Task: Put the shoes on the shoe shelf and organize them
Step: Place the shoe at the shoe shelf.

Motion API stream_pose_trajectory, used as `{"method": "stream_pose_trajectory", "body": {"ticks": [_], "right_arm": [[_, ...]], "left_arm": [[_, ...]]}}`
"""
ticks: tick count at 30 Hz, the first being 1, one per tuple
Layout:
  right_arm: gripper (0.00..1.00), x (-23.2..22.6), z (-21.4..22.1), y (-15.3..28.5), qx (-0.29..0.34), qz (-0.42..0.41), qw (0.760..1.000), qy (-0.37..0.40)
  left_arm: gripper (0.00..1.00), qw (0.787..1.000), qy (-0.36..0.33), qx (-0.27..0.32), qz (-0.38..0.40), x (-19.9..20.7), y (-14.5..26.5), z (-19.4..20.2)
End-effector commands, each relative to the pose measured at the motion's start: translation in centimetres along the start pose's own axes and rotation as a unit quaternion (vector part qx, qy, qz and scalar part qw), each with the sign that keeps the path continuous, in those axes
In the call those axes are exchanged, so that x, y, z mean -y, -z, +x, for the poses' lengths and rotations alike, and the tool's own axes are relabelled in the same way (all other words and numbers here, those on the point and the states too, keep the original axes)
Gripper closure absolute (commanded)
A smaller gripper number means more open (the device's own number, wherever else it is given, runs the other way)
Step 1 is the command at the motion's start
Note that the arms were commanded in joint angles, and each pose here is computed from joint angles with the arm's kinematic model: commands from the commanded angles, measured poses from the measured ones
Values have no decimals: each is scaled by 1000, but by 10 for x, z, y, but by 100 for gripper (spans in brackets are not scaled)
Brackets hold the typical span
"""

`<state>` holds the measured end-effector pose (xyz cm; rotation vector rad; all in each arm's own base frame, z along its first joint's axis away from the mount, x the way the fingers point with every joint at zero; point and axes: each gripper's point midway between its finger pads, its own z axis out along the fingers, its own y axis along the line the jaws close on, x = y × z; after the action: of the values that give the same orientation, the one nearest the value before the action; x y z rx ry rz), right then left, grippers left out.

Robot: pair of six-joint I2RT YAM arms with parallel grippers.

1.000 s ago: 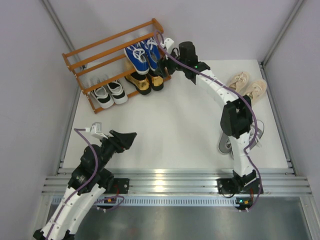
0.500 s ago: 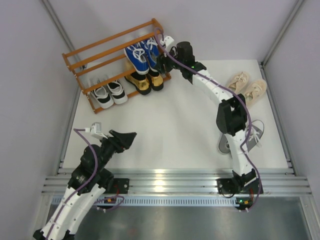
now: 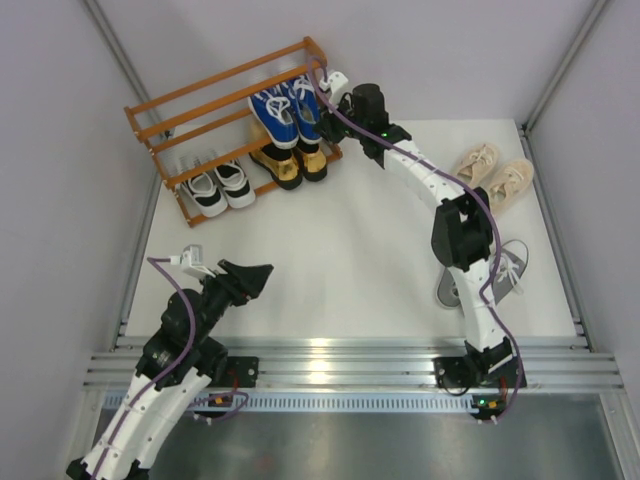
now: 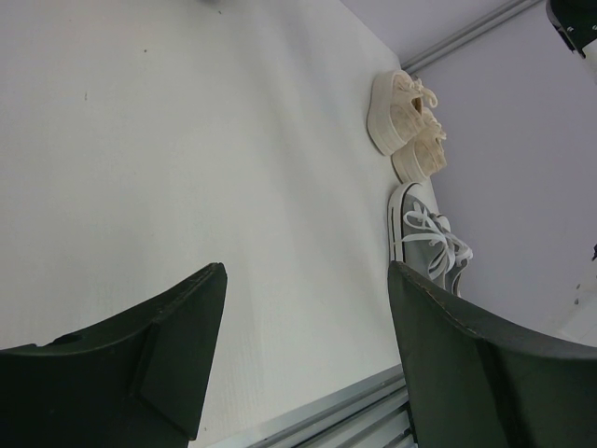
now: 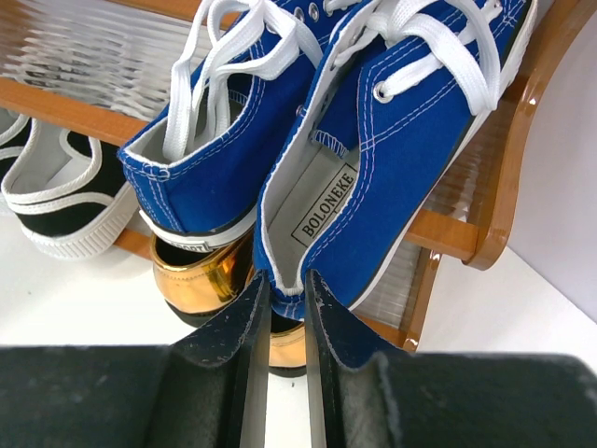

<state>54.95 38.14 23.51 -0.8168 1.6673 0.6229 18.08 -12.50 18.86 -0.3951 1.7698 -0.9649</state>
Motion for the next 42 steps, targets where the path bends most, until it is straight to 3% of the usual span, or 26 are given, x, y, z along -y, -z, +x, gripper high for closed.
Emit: {"method": "stream_pose_trajectory", "body": {"ticks": [1,13,28,42], "right_arm": [[96,-5,-47,12,50,-4,998,26],[100,-11,-72,26,70,-7,998,5],[100,-45,-71,14,69,-31,997,-19],[100,-8,-83,34,68,17,997,27]], "left_arm": [[25,1000,4,20,16,12,4,-12],[25,1000,5,19,17,12,4,-12],[25,1000,8,22,20,15,5,-14],[25,999,9,22,22,17,6,-15]]}}
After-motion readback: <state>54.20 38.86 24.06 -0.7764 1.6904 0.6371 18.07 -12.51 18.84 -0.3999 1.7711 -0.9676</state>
